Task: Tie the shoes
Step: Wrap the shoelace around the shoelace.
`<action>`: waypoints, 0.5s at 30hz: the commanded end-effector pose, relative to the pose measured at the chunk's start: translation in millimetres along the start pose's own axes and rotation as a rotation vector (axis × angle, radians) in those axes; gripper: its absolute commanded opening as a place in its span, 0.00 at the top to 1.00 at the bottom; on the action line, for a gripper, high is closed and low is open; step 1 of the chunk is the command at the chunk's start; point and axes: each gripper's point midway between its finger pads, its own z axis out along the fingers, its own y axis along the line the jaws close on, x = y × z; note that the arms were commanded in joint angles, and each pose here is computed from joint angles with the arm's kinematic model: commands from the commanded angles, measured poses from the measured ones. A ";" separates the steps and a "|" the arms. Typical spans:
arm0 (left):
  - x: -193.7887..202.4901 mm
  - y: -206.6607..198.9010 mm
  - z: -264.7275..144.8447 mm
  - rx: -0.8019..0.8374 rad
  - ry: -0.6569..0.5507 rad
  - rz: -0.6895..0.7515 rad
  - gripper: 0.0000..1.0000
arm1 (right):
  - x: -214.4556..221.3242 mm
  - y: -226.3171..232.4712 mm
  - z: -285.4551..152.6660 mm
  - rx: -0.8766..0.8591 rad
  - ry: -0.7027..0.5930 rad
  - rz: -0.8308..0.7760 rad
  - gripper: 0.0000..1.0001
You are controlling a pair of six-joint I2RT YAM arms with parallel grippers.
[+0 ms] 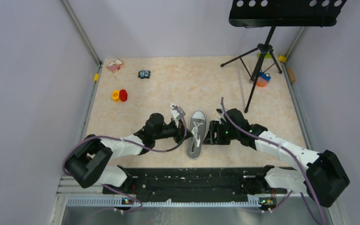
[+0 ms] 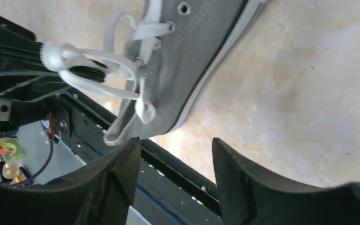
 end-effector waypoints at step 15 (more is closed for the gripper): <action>-14.2 -2.4 -1.8 0.003 -0.045 0.037 1.00 | -16.2 14.6 19.7 0.023 -0.072 -0.042 0.35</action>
